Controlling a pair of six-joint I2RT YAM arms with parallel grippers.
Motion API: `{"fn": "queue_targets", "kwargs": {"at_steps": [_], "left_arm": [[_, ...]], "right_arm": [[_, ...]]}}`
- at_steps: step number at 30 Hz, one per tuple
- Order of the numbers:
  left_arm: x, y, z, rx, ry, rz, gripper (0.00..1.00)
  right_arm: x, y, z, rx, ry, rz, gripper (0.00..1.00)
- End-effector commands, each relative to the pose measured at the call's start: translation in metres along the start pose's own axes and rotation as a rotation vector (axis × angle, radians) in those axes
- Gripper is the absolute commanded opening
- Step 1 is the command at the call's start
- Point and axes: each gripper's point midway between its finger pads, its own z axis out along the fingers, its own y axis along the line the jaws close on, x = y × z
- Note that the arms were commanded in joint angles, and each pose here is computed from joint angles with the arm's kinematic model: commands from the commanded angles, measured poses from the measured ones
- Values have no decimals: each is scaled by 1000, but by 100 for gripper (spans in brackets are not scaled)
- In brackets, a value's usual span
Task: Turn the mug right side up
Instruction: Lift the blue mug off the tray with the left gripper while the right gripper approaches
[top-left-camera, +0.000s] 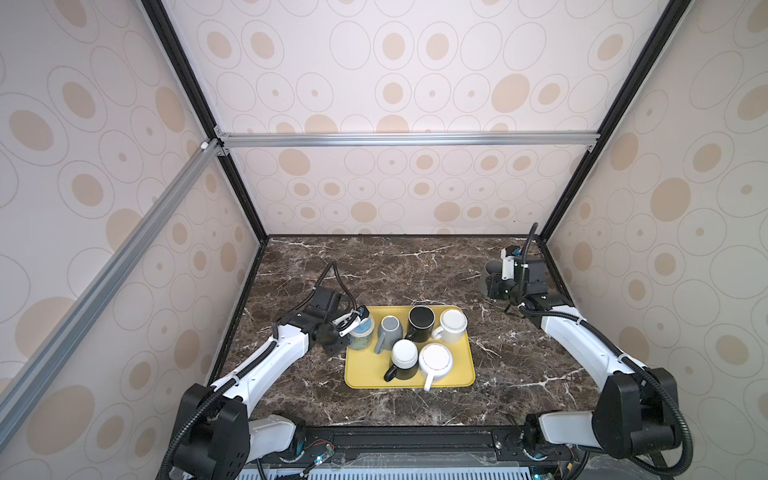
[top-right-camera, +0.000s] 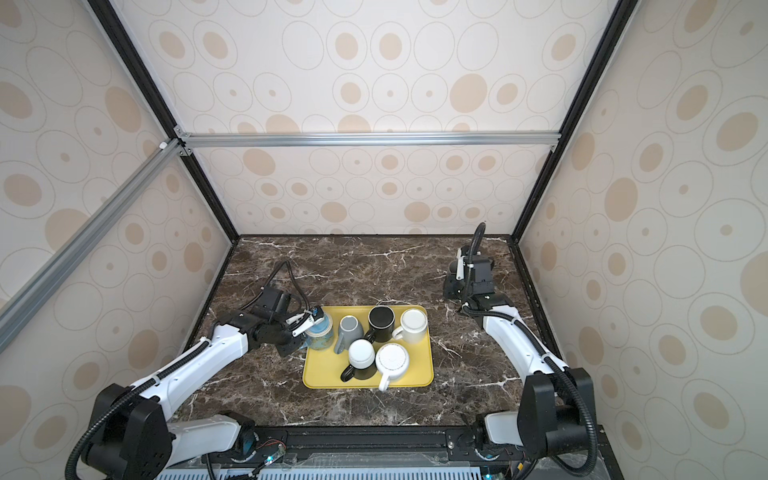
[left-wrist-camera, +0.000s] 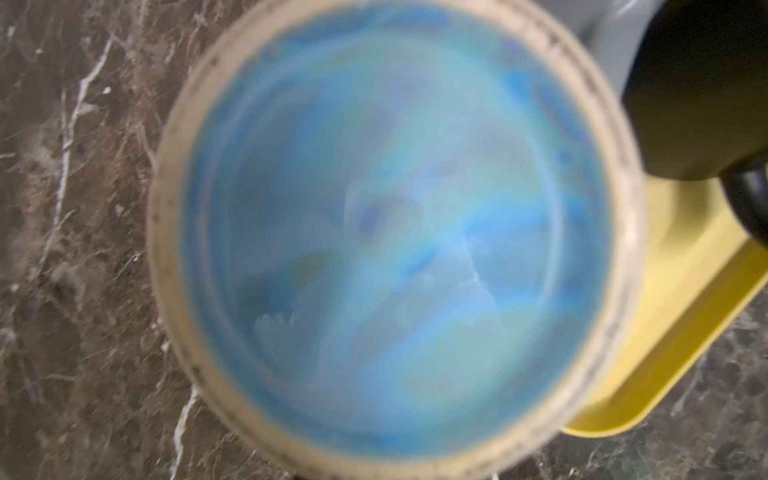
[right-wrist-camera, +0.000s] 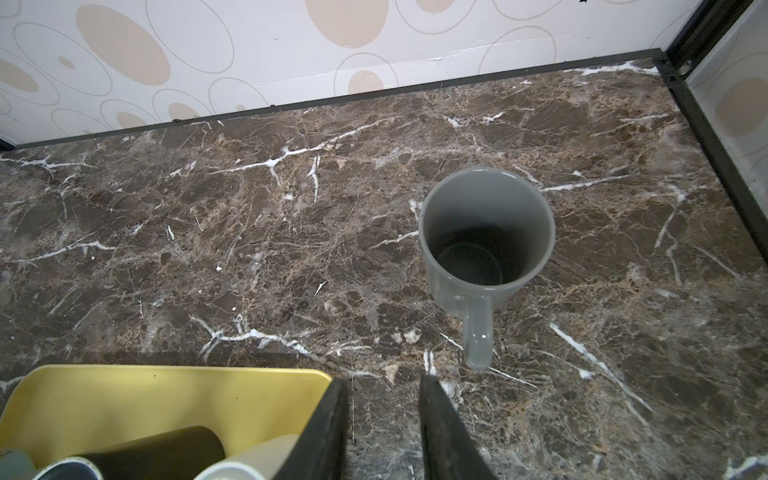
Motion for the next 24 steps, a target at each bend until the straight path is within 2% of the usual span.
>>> {"fn": "queue_targets", "kwargs": {"at_steps": [1, 10, 14, 18, 24], "left_arm": [[-19, 28, -31, -128, -77, -9, 0], [-48, 50, -80, -225, -189, -47, 0], [-73, 74, -113, -327, -297, -76, 0], [-94, 101, -152, -444, -402, -184, 0], [-131, 108, -190, -402, -589, -279, 0]], "right_arm": [[5, 5, 1, -22, 14, 9, 32], [7, 20, 3, -94, 3, 25, 30], [5, 29, -2, -109, -13, 3, 29], [2, 38, -8, -126, -25, -12, 29], [-7, 54, -19, -165, -50, -19, 28]]}}
